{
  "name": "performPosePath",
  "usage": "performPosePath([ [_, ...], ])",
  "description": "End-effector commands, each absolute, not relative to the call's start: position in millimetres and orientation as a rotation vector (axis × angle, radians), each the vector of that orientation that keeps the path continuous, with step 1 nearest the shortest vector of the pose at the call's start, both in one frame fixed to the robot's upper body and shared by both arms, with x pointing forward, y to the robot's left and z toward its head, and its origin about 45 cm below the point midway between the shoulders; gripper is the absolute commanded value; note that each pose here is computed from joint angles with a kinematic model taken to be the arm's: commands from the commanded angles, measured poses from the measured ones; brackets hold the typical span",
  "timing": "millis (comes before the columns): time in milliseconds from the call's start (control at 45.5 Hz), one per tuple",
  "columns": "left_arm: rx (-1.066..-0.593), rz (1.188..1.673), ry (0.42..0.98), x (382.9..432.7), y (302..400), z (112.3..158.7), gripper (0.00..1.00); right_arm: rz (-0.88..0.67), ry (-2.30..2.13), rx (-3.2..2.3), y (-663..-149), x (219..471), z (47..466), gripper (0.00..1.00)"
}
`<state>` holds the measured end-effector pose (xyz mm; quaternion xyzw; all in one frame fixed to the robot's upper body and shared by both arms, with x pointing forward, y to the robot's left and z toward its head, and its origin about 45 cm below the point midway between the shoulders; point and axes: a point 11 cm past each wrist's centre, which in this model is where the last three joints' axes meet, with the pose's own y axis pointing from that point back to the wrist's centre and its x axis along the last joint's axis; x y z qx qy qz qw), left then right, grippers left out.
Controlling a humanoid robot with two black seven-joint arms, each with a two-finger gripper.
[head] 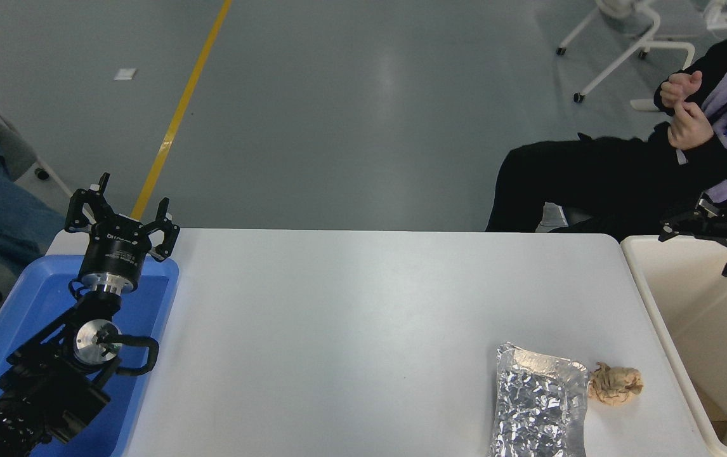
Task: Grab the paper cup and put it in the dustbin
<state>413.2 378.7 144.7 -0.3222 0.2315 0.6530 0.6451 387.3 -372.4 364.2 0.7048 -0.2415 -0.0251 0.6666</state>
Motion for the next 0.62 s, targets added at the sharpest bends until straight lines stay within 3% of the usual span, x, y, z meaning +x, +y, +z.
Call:
performPosePath([
  [0,-0.734,1.488,0.527,413.2,378.9,144.7,0.99,0.143,-0.373,1.577,-283,399,420,1.0],
  [242,-0.733,1.487,0.527,413.2,378.8,144.7,0.99,0.333,-0.298,1.587,-212,400,455,1.0],
  [593,-0.733,1.487,0.527,413.2,378.8,144.7,0.99,0.353,-0.243,1.567,-190,398,445,1.0],
])
